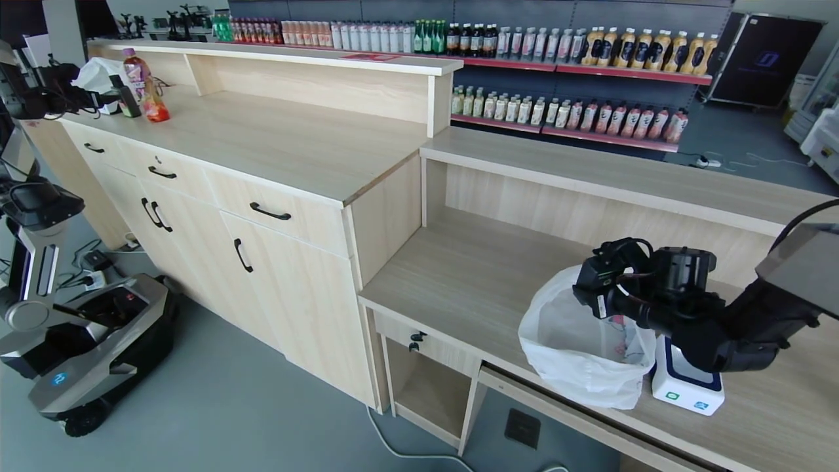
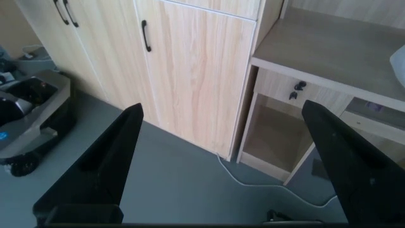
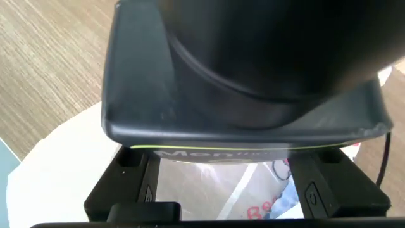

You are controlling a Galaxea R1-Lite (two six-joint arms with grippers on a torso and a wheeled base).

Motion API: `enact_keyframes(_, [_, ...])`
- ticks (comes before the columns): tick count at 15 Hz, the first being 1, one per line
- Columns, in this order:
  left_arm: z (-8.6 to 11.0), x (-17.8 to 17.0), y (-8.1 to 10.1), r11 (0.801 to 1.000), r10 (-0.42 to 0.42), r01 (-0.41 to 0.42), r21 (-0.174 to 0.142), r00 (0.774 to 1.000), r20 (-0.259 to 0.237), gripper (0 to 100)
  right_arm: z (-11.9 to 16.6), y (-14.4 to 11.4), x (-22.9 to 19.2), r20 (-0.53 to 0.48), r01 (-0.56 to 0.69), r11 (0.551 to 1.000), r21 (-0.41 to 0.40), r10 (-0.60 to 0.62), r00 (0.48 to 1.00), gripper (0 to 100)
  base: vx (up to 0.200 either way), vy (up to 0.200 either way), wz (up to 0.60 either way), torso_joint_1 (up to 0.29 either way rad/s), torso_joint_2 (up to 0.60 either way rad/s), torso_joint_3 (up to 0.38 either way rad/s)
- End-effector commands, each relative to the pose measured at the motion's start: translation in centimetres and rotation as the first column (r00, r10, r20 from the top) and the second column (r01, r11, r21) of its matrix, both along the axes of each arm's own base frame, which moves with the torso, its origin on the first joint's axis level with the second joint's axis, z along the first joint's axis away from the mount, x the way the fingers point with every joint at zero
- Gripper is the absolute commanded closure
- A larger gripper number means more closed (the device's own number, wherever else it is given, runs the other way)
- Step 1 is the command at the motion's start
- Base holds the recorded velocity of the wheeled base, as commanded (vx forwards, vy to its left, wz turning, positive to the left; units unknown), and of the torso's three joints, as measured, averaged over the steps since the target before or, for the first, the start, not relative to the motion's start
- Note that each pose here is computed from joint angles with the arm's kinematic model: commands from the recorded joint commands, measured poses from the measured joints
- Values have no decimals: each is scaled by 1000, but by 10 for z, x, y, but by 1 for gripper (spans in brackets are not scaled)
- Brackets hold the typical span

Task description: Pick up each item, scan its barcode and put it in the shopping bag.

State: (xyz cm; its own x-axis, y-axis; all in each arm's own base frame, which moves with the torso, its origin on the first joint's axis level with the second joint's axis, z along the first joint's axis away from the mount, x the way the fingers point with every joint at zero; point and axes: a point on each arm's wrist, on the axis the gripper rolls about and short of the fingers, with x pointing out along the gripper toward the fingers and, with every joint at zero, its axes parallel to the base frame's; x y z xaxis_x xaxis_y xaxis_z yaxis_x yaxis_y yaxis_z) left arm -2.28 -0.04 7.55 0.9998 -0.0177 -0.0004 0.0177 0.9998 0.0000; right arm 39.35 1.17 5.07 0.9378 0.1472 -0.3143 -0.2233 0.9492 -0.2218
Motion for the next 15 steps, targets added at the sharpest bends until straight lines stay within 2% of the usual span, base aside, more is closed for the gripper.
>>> enact_keyframes(1, [0,0,0,1000,1,-1,0,1000,-1,0,-32,-9,4,-85,26,1000,2,-26,996,100,0,0,0,0,0,0])
enact_keyframes(7, [0,0,0,1000,1,-1,0,1000,0,0,-65,-10,24,-115,25,1000,13,-23,993,100,0,0,0,0,0,0])
enact_keyframes(9, [0,0,0,1000,1,-1,0,1000,-1,0,-71,-9,37,-93,21,1000,16,-19,996,100,0,0,0,0,0,0])
enact_keyframes(15, [0,0,0,1000,1,-1,-2,1000,-1,0,-97,6,52,-140,-18,1000,20,21,990,100,0,0,0,0,0,0])
